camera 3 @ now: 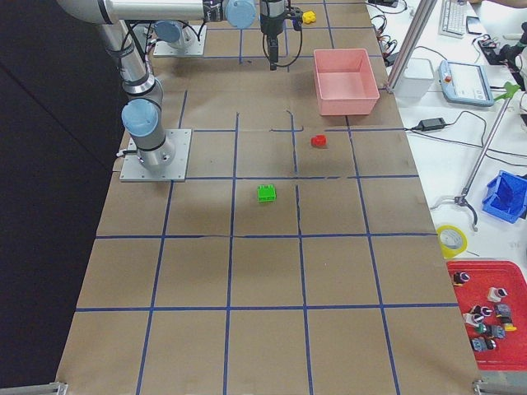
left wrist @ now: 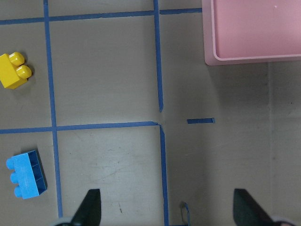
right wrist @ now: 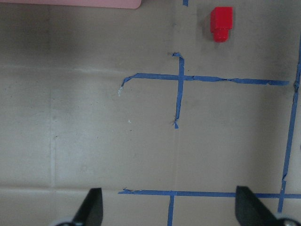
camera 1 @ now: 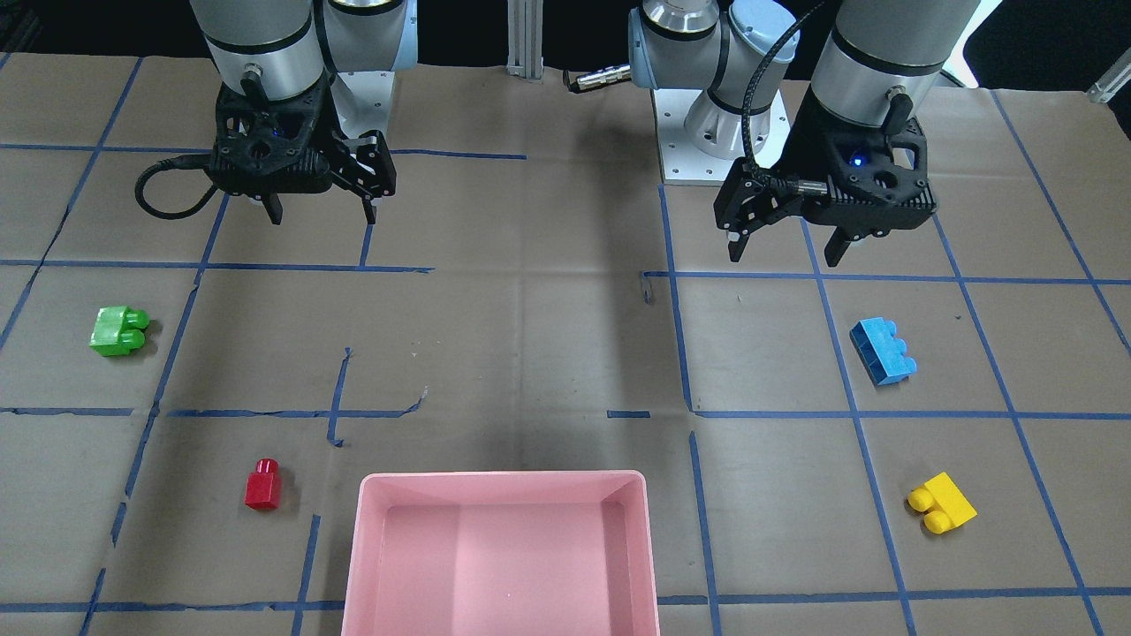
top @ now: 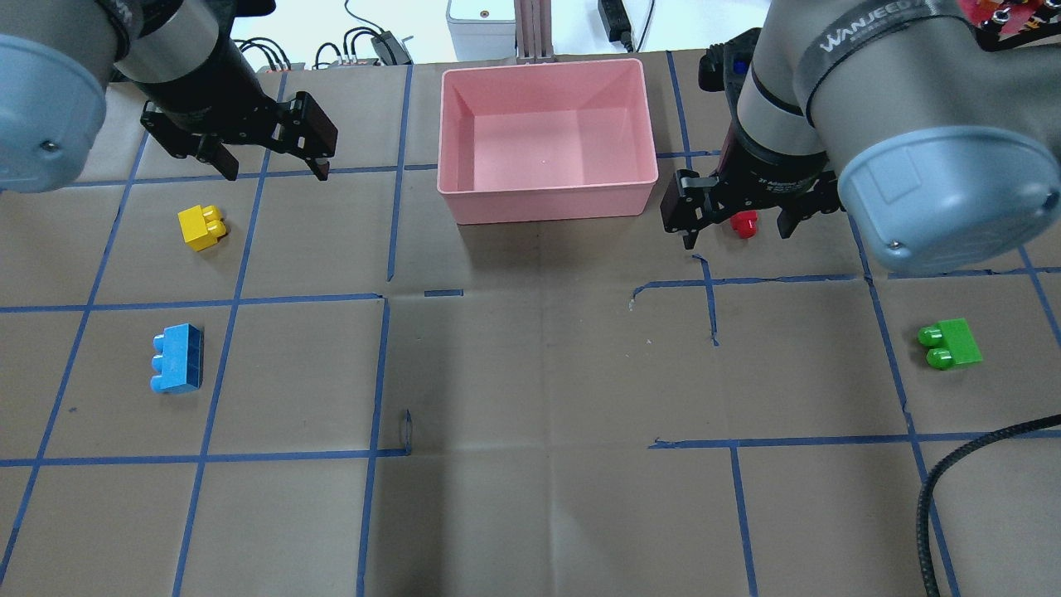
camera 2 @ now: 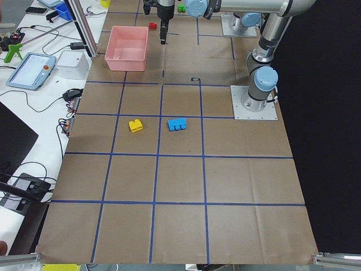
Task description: Put all blocks into box
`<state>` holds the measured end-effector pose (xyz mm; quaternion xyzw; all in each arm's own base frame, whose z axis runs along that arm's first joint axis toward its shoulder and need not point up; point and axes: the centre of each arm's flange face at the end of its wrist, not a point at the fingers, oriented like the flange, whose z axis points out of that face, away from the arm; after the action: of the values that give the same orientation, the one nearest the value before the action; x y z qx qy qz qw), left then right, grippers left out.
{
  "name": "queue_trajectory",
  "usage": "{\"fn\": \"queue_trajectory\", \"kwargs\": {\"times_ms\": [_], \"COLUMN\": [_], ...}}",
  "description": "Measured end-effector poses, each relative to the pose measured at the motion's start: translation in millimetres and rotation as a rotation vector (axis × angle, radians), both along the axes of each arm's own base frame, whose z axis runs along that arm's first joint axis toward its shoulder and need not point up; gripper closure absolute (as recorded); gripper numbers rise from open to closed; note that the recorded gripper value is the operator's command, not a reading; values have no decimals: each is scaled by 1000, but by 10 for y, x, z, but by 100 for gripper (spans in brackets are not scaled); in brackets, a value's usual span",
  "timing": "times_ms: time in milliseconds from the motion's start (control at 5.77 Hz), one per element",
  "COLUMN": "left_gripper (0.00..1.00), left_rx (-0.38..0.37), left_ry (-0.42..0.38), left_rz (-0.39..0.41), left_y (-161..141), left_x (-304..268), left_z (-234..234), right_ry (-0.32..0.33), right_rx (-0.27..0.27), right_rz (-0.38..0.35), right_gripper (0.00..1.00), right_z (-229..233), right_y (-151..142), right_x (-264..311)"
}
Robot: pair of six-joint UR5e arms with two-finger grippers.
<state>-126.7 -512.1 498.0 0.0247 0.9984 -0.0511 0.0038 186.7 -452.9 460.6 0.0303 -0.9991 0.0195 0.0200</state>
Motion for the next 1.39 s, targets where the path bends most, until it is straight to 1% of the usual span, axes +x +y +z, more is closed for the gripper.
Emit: {"fn": "queue_trajectory", "kwargs": {"times_ms": [520,1039,1213,1386], "left_gripper": [0,0,0,0], "left_rx": [1,1,0,1], "left_ry": [0,-2,-4,-5], "left_rz": [0,-4,-2,32], "left_y": [13,27,19,-22], "left_x": [0,7,67,304], "left_z": [8,24,27,30], "right_ry": [-6,-5,-3,3], "right_rx": [-12,-3,2,9], "right_rz": [-4,-1,4,21], "right_gripper": [0,0,0,0], "right_z": [31,-16,-43,-82], "right_y": [1,-7,-5,-18], "right_x": [-14,-9,-16,-73]}}
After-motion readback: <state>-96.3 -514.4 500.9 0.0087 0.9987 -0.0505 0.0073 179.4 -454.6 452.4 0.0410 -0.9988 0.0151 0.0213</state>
